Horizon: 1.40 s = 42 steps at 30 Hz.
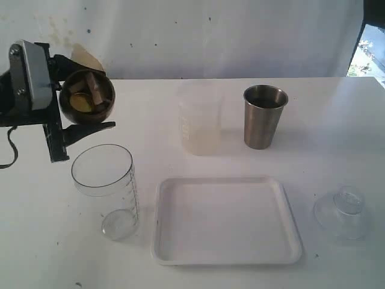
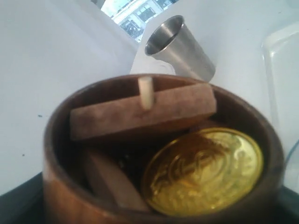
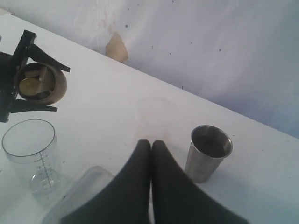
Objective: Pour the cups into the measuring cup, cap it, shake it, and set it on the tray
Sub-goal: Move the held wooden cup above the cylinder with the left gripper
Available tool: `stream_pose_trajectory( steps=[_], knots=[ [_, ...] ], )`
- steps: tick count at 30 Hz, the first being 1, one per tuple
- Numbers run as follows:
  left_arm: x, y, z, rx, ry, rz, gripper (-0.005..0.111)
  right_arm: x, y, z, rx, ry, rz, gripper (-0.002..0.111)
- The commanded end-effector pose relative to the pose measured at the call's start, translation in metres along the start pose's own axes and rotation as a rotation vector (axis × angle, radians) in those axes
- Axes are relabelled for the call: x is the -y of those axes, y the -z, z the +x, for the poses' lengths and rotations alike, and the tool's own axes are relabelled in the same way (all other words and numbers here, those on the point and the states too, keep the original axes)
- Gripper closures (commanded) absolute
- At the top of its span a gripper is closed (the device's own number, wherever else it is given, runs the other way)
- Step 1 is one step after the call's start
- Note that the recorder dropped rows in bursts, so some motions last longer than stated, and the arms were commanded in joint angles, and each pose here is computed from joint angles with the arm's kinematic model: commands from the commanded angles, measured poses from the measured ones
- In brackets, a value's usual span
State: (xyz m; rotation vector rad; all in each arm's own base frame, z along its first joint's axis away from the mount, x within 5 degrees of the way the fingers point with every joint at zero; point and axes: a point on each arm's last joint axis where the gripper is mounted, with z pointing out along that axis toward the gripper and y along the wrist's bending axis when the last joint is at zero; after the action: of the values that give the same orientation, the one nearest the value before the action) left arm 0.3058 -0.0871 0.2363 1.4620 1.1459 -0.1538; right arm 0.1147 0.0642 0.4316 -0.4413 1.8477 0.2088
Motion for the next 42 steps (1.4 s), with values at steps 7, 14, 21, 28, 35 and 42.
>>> stream_pose_trajectory(
  steps=[7, 14, 21, 28, 35, 42],
  knots=[
    [-0.010, -0.001, 0.000, -0.022, -0.051, -0.114, 0.107, 0.004, 0.001, 0.002, -0.007, -0.004, 0.036, 0.108],
    [0.000, 0.010, 0.012, -0.039, -0.065, -0.074, 0.107, 0.006, 0.001, 0.005, -0.037, 0.004, 0.060, 0.108],
    [-0.004, 0.024, 0.010, 0.078, -0.056, -0.104, 0.107, 0.006, 0.001, 0.004, -0.034, -0.012, 0.063, 0.108],
    [0.005, 0.024, 0.016, 0.026, -0.124, -0.089, 0.107, 0.006, 0.001, 0.004, -0.029, -0.024, 0.065, 0.108],
    [0.006, 0.024, 0.014, 0.052, -0.179, -0.093, 0.107, 0.006, 0.001, 0.004, -0.029, -0.024, 0.065, 0.108],
    [0.006, 0.024, 0.010, 0.099, -0.213, -0.098, 0.107, 0.006, 0.001, 0.004, -0.029, -0.024, 0.065, 0.108]
  ],
)
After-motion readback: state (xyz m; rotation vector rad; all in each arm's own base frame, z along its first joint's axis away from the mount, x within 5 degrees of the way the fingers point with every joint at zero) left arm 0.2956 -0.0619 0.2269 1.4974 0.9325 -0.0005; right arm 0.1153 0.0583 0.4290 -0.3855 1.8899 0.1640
